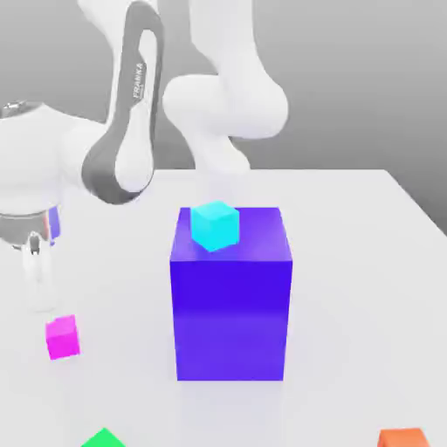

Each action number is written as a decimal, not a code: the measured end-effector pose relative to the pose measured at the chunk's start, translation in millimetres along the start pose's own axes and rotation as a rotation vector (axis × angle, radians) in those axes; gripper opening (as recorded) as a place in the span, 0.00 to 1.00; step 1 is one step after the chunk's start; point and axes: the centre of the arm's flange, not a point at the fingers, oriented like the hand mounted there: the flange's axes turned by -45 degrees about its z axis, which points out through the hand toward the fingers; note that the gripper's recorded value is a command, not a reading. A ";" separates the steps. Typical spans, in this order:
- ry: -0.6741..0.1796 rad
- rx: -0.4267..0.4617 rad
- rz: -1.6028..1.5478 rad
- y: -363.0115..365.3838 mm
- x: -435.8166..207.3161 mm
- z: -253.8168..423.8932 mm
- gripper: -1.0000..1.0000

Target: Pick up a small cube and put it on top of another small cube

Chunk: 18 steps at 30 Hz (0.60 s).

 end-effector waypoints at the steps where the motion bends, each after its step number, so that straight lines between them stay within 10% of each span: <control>1: -0.002 -0.002 0.004 1.0 -0.2 11.1 0.50; 4: -0.004 -0.004 0.007 2.6 -1.4 43.1 0.50; 5: -0.005 -0.004 0.007 2.9 -1.9 50.0 0.00; 18: -0.004 -0.003 0.006 1.5 -1.4 -5.6 0.00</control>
